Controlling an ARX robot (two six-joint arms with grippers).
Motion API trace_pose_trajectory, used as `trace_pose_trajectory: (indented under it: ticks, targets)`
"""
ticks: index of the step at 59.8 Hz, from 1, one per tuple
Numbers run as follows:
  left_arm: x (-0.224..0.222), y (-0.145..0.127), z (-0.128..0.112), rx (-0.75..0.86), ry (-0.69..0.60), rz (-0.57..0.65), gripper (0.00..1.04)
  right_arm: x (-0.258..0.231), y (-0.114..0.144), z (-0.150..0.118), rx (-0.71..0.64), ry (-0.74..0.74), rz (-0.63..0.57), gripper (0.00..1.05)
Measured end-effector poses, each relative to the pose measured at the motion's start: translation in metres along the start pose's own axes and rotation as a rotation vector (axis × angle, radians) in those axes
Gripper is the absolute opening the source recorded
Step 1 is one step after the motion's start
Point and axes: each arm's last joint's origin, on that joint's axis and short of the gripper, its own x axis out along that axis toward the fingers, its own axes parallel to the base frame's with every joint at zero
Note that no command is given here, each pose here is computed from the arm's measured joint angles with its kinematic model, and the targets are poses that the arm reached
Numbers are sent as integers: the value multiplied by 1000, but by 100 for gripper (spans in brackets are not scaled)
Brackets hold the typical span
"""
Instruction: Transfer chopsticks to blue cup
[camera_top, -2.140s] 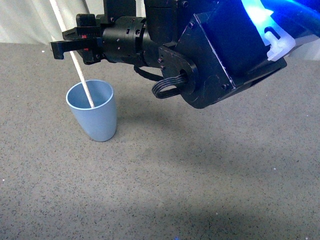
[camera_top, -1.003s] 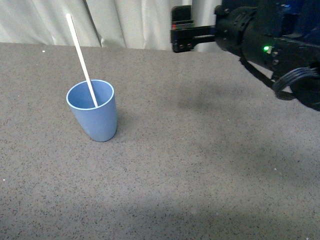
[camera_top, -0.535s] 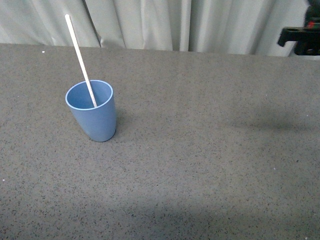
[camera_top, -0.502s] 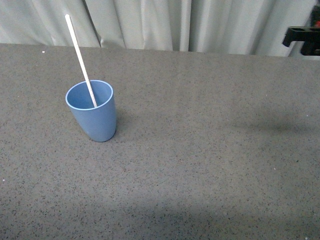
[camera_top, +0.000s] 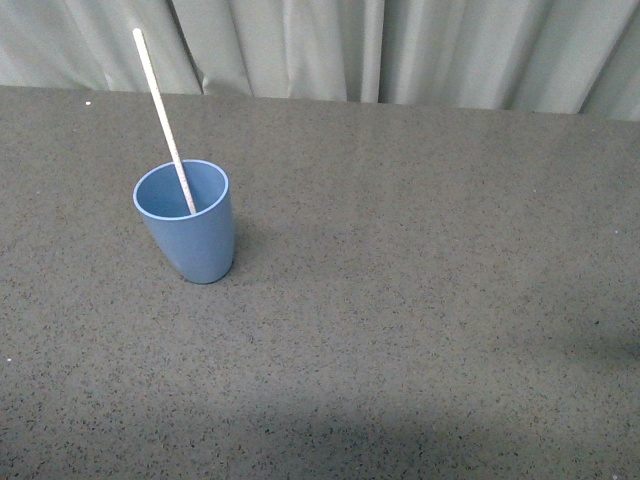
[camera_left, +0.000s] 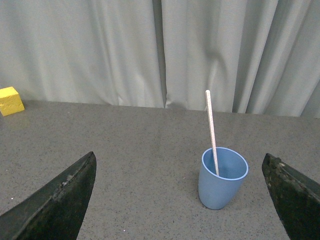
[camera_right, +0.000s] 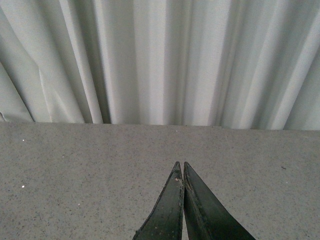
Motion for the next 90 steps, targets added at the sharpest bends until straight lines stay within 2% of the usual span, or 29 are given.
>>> trace_pose_trajectory:
  ticks: [17, 90]
  targets:
    - [0, 0, 0, 0, 0, 0, 98, -27, -14, 13, 2, -9, -8, 1]
    - [0, 0, 0, 0, 0, 0, 98, -83, -14, 18, 2, -30, -4, 1]
